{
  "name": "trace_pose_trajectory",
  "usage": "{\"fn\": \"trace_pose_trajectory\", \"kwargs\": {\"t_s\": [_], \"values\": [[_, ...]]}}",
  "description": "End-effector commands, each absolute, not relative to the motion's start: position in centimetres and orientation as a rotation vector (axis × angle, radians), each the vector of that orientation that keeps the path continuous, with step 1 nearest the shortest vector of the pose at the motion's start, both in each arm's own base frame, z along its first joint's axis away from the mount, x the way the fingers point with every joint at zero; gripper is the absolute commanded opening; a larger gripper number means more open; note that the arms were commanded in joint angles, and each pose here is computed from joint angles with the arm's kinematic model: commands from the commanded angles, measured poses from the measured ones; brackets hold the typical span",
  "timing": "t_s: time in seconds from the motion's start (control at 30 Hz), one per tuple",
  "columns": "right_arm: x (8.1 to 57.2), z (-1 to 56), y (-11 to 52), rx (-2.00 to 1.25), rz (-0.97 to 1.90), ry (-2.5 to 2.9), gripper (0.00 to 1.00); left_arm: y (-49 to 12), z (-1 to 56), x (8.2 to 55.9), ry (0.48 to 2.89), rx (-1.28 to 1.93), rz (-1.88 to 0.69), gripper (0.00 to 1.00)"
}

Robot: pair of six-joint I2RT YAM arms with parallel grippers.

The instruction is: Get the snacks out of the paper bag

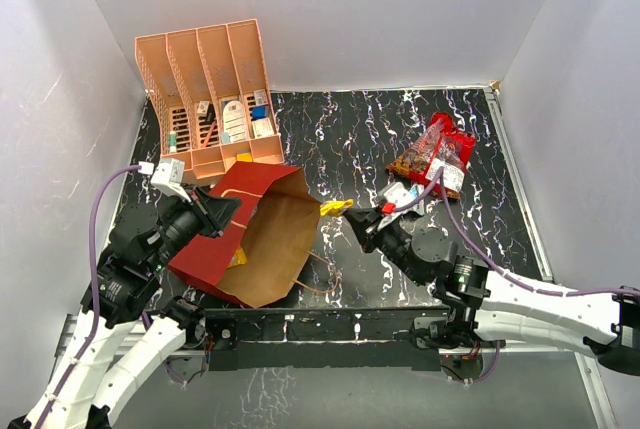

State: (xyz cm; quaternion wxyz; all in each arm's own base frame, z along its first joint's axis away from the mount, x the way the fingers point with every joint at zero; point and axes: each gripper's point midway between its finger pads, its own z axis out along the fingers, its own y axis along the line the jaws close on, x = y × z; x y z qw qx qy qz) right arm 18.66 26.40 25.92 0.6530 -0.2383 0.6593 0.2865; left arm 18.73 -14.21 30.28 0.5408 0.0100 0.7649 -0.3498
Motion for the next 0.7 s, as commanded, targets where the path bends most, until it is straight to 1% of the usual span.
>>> {"fn": "trace_pose_trajectory", "kwargs": {"t_s": [0.0, 0.1, 0.23, 0.37, 0.67], "values": [[22.0, 25.5, 20.4, -0.255, 0.373, 1.590, 0.07, -13.6, 30.4, 18.7, 1.811, 0.018, -0.797, 0.00], [23.6, 25.5, 18.2, -0.152, 0.280, 1.614, 0.07, -13.5, 30.5, 18.6, 1.808, 0.020, -0.791, 0.00], [26.8, 23.2, 15.6, -0.056, 0.230, 1.701, 0.07, -13.4, 30.5, 18.4, 1.811, 0.019, -0.793, 0.00], [28.7, 20.2, 14.8, 0.007, 0.344, 1.815, 0.07, -13.4, 30.7, 18.2, 1.805, 0.018, -0.800, 0.00], [30.8, 15.0, 15.7, 0.083, 0.676, 1.998, 0.07, -13.5, 31.1, 17.9, 1.803, 0.026, -0.811, 0.00]]}}
